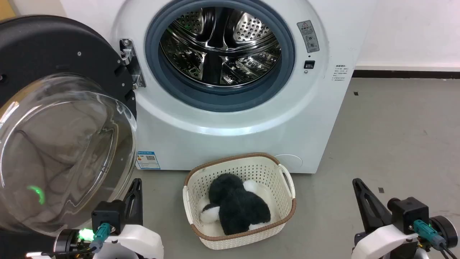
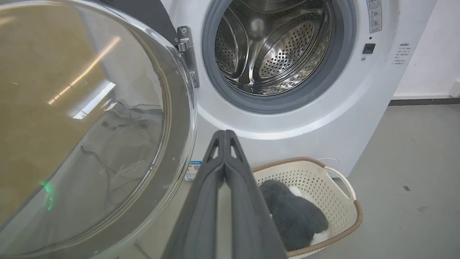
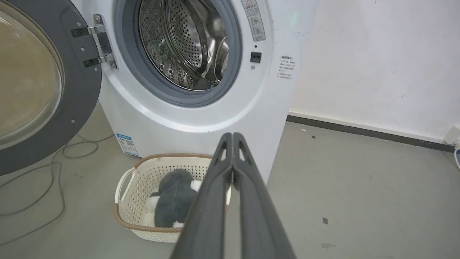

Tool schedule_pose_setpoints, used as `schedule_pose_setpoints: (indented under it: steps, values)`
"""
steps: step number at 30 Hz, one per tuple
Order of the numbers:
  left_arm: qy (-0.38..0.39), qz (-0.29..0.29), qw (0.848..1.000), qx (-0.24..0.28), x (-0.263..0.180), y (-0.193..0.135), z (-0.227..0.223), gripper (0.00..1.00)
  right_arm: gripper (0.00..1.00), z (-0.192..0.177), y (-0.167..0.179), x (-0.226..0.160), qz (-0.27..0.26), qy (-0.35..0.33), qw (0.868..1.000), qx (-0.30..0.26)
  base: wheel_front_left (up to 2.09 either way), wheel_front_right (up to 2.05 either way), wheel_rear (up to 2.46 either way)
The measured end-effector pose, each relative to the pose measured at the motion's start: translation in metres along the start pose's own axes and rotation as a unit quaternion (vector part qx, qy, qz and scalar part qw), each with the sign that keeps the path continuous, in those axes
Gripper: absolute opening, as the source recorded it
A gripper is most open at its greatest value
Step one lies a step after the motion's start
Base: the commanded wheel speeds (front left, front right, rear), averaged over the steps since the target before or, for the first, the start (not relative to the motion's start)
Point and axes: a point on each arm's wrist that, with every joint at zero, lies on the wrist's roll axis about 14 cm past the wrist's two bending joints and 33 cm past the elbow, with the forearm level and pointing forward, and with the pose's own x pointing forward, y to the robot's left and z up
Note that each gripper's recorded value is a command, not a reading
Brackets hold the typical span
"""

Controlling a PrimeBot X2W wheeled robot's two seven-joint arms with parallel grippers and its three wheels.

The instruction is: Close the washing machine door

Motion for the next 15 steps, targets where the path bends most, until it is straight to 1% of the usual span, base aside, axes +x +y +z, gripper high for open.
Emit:
schedule_pose_setpoints:
  steps: [15]
  values:
    - [0.000,0.000,1.000,0.000,0.0000,-0.0001,0.0000,0.00,0.00,0.0000,-0.0001,0.0000,0.000,0.000,1.000,0.000,0.00,0.00,0.00]
